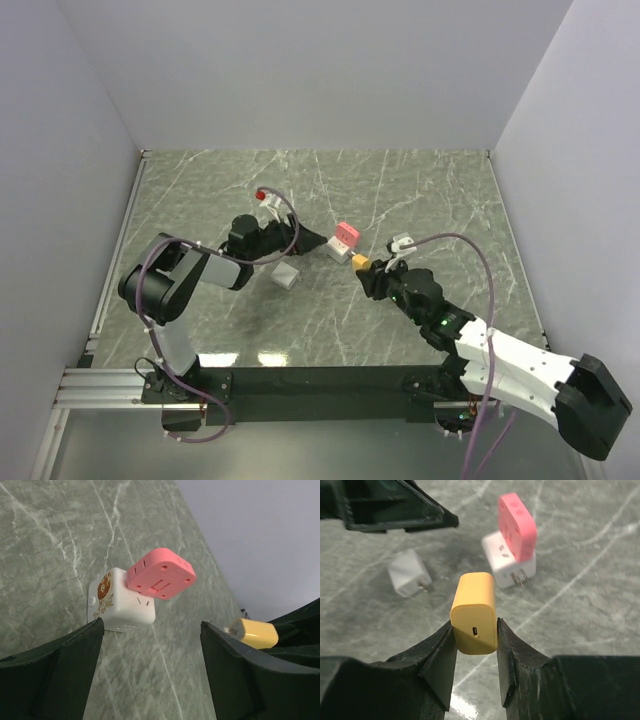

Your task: Insert the plug

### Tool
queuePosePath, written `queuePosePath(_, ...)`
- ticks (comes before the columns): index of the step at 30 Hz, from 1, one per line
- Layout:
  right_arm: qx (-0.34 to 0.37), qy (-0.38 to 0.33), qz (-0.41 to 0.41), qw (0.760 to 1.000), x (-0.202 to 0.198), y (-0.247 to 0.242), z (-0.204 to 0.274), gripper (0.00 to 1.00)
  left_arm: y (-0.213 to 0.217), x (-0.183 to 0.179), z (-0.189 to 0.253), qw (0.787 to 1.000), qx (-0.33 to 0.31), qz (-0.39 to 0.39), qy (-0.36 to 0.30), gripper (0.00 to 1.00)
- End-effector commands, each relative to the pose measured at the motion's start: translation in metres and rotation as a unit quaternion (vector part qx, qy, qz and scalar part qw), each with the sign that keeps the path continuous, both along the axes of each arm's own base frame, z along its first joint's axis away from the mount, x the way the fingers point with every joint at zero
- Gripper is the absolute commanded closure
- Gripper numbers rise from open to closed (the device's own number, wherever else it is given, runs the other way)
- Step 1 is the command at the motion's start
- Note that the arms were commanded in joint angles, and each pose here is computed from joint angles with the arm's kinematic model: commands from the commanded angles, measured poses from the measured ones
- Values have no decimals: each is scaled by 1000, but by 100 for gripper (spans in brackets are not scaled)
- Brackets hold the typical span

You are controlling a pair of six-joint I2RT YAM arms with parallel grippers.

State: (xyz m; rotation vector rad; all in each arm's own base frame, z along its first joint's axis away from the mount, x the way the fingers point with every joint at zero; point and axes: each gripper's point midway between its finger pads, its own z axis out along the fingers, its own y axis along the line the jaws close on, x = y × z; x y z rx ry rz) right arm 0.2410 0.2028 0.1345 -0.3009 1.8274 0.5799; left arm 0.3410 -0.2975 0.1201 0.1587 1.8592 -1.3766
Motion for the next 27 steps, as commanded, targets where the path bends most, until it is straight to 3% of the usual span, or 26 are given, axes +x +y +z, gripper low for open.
queuePosePath(1,1,11,-33,999,14,2,-5,100,-8,16,-5,998,43,18,-30,16)
queuePosePath(12,-21,47,-103,993,39,0,-26,100,-18,43,-31,995,72,56,-33,17)
queuePosePath(18,-31,53,-156,986,45,-16,-26,100,-15,81,-30,989,85,120,-35,19)
queuePosePath(27,-20,53,-162,985,45,-18,-24,100,-45,126,-31,988,106,97,-51,17)
